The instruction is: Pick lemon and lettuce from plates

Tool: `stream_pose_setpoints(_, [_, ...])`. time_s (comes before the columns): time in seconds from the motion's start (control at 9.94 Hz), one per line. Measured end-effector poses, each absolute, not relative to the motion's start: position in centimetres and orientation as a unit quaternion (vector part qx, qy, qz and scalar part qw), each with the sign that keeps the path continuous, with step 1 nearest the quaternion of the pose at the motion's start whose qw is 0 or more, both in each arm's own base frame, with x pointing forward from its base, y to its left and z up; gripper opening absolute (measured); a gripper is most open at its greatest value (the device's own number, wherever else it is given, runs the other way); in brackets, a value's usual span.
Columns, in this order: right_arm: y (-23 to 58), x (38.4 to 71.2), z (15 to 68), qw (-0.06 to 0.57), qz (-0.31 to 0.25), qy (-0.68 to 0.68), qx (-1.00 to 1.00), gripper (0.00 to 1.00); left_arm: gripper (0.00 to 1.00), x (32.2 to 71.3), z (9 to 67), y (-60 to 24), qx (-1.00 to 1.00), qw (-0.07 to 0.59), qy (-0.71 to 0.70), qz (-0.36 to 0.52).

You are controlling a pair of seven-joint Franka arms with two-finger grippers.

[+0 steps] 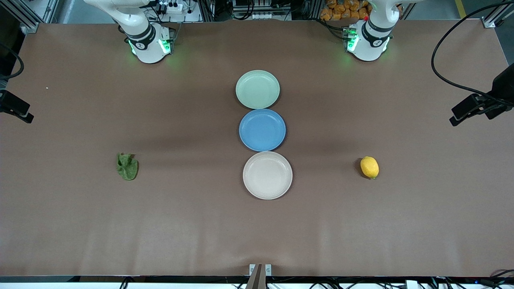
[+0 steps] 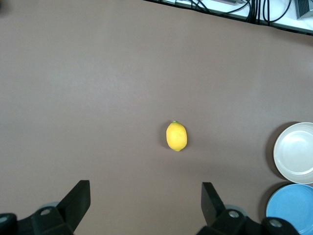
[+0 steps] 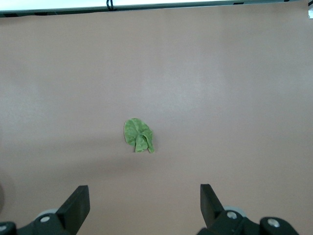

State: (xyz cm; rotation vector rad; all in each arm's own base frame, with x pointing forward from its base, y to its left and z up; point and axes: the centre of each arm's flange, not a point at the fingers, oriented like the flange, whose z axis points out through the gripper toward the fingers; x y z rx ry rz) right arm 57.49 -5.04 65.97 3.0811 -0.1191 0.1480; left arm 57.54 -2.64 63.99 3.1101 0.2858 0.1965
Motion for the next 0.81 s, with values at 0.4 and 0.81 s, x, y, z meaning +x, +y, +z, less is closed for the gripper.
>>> stream_pose_setpoints(0.4, [-5.0,57.0,65.8,0.027,0.039,-0.039,0.998,1.00,1.00,56.9,64.5,-5.2,0.996,0.008,0.069,0.062])
stream_pose_setpoints(0.81, [-5.0,57.2,65.3,0.027,0.035,-0.039,0.998,1.00,1.00,56.6,64.2,-5.2,0.997,0.005,0.066,0.047])
